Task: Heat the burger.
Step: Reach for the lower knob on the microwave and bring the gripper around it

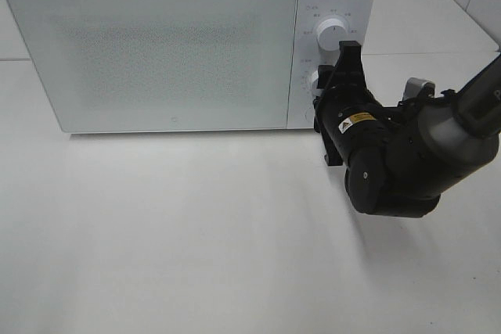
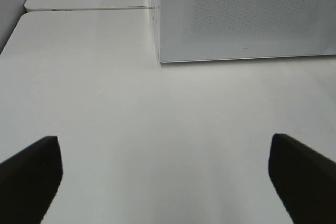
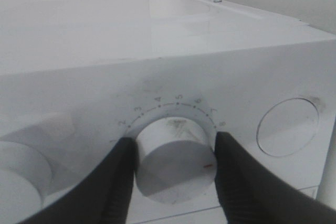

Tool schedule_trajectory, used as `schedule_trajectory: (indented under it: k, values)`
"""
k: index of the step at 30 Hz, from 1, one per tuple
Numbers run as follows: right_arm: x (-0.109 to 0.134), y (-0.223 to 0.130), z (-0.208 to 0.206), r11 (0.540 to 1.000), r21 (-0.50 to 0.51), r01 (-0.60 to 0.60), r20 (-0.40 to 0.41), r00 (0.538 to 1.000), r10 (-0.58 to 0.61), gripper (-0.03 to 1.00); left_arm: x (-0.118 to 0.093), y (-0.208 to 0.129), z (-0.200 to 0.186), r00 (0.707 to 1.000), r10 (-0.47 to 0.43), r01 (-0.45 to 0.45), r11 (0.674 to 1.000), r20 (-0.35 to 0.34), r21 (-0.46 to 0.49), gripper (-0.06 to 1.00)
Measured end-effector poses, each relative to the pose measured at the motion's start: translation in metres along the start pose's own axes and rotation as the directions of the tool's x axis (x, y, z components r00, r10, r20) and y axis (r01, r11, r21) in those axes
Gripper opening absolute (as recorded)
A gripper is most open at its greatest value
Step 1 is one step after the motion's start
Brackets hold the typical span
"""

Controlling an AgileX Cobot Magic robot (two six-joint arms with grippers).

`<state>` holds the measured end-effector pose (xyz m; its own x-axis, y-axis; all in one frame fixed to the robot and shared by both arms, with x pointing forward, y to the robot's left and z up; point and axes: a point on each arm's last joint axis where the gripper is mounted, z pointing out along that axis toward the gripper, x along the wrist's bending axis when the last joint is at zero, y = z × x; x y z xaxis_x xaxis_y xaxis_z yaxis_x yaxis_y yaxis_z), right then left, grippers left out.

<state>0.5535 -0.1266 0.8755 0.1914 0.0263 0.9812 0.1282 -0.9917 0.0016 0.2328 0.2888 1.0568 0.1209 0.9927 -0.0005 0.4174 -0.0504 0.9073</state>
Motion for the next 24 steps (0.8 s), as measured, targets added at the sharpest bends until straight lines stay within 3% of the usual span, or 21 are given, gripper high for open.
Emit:
schedule_trajectory:
  k: [18, 24]
  values:
    - [0.0009, 0.0018, 0.0009, 0.998, -0.054, 0.024, 0.007, 1.000, -0.024, 0.43, 0.0000, 0.0000, 0.0000, 1.000, 0.000, 0.000, 1.000, 0.000, 0.000, 0.99]
    - [0.0010, -0.0010, 0.0001, 0.998, -0.058, 0.033, 0.010, 0.999, -0.033, 0.56, 0.0000, 0.0000, 0.0000, 1.000, 0.000, 0.000, 1.000, 0.000, 0.000, 0.99]
